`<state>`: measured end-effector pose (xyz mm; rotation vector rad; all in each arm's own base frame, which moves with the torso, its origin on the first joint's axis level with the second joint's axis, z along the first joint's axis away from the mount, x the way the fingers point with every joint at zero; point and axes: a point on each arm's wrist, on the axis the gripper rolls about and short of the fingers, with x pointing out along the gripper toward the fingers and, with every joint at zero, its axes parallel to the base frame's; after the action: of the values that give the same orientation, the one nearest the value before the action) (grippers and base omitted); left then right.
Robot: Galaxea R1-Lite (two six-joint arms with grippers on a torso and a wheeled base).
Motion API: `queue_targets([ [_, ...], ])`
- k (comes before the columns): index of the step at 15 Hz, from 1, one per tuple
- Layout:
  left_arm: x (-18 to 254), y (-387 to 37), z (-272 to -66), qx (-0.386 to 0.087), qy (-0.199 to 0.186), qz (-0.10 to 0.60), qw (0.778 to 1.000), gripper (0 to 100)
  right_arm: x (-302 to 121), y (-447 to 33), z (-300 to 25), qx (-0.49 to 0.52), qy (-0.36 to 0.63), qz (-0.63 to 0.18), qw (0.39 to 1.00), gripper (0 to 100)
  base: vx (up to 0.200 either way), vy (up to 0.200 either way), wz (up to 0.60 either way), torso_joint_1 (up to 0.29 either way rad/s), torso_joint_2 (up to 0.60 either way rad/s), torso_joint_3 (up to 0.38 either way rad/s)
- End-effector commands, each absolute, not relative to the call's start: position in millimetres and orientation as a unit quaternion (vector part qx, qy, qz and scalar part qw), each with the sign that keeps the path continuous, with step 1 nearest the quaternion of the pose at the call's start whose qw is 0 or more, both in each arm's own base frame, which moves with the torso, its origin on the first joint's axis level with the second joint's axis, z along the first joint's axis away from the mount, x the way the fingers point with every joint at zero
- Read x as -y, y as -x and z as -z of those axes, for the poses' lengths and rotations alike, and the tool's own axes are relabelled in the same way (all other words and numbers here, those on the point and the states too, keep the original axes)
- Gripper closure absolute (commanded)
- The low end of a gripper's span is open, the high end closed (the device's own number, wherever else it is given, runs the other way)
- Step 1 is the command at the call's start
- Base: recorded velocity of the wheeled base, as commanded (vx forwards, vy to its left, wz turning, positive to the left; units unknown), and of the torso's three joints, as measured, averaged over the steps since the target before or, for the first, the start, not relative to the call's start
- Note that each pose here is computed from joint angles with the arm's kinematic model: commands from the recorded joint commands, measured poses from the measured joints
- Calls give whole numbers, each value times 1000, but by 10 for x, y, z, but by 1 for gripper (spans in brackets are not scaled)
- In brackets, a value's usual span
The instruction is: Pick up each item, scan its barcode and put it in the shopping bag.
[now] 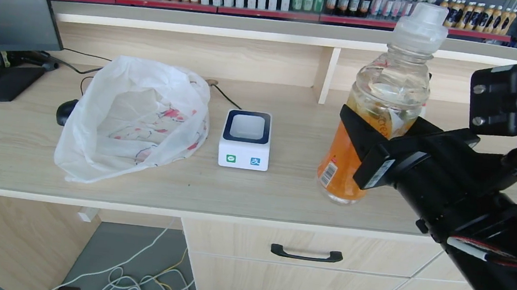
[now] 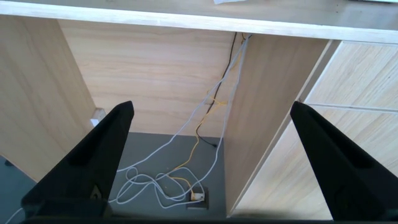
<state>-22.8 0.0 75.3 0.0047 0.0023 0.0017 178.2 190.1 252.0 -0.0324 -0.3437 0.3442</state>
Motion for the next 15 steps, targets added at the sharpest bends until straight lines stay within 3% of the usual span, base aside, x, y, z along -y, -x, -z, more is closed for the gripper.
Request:
queue_targets([
  [1, 0, 228, -753, -1, -2, -1, 1000, 0, -1910, -1790, -2511, 168, 18, -172, 970, 100, 0, 200, 0, 12, 2, 2],
  [8, 0, 228, -755, 0, -2, -1, 1000, 0, -1919, -1798, -2584, 178, 3, -172, 969, 100, 0, 200, 0, 4, 3, 2],
  [15, 0, 228, -755, 0, -3, -1, 1000, 0, -2081, -1939, -2657, 195, 32, -162, 967, 100, 0, 0, 0, 0, 0, 0],
])
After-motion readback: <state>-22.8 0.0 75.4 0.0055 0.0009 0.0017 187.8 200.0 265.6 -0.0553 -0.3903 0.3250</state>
